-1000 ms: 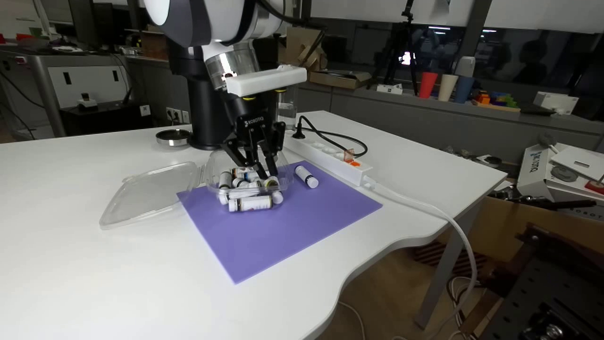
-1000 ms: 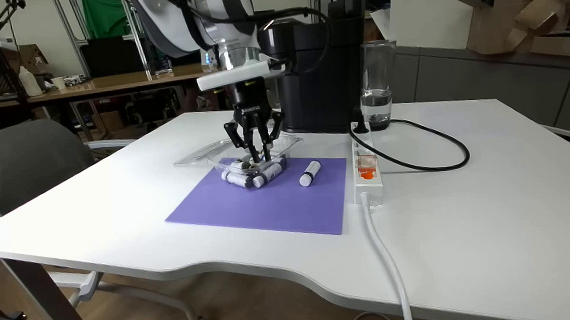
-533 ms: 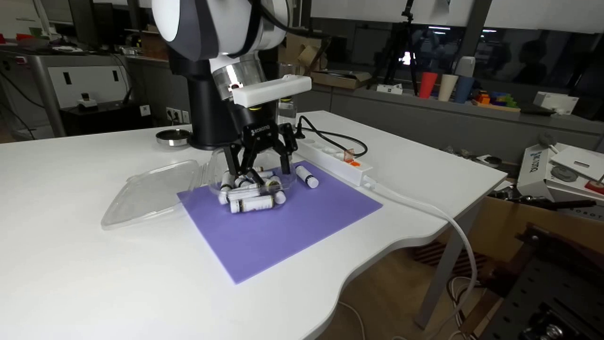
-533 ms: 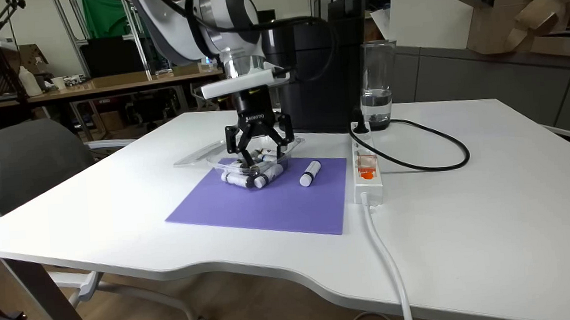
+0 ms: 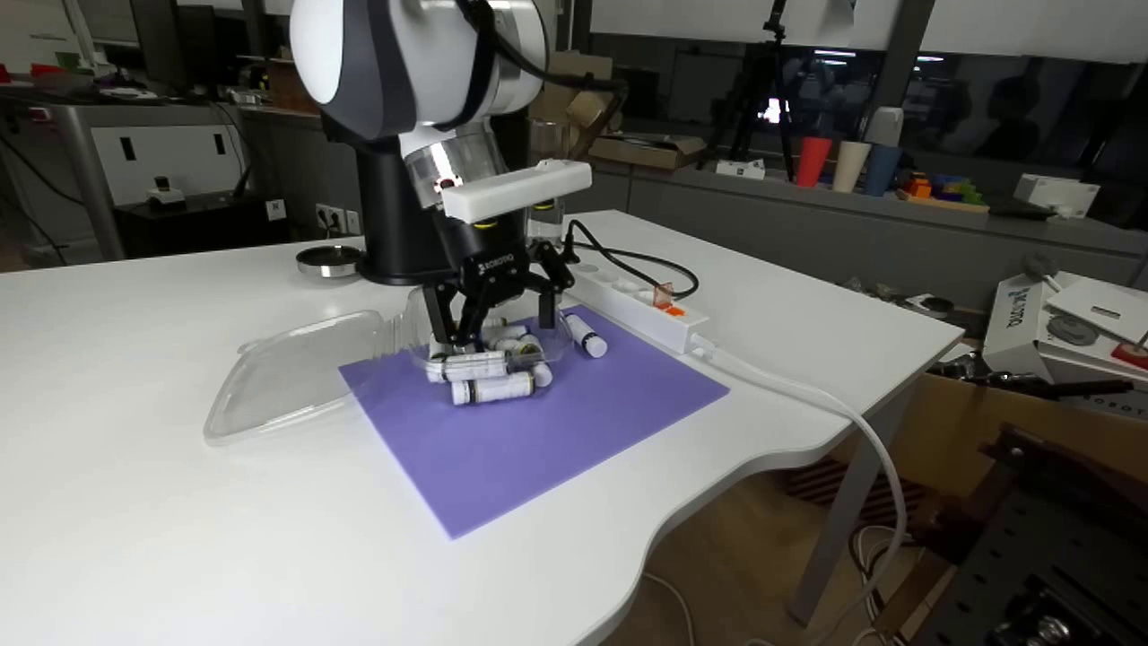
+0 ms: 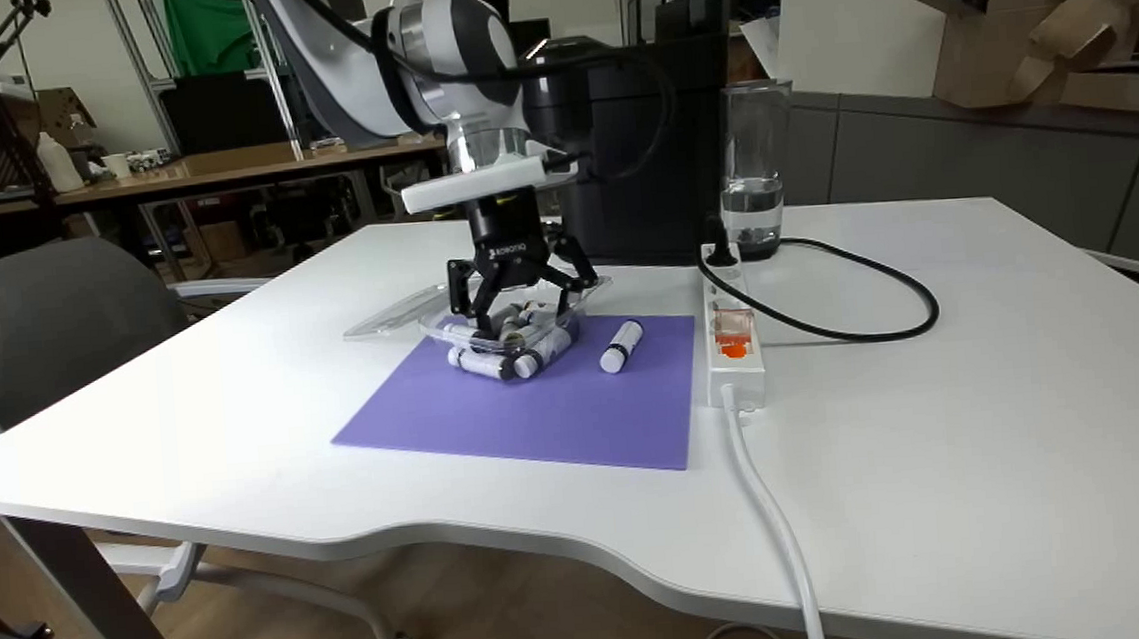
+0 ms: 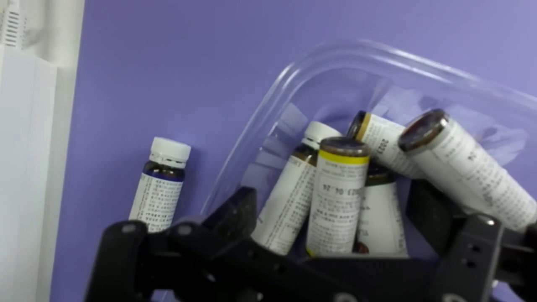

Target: Remove two bottles from the clear bowl and place them on the purple placemat

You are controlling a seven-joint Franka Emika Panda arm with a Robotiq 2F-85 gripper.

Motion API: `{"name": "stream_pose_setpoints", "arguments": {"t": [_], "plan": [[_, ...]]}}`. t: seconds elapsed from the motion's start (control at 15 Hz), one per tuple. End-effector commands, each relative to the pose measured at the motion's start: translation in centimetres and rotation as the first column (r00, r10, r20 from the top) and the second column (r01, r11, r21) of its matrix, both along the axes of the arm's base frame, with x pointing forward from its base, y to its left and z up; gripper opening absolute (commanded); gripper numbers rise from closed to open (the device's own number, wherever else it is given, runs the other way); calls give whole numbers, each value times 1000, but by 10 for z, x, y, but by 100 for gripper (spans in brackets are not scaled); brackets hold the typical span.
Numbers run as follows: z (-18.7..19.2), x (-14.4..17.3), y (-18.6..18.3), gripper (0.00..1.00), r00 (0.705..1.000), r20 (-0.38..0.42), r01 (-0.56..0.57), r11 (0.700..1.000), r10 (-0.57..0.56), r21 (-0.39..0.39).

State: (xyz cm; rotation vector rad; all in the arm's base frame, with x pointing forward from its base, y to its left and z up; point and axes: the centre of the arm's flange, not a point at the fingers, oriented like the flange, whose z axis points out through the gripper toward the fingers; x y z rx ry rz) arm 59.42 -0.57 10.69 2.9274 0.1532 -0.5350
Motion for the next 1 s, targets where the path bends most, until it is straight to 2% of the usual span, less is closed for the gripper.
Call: {"name": "stream_pose_setpoints", "arguments": {"t": [0.0,0.07,0.67,0.8,0.93], "plan": [[-1,5,-1,75,1000,2,23,1000,-23,-11],[-1,5,0,74,1000,2,22,1000,-22,-11],[4,1,17,12,1000,5,-17,1000,17,2],[9,1,19,6,999,20,-27,1000,27,-2],[14,1,20,8,998,45,-39,999,40,-9]]}}
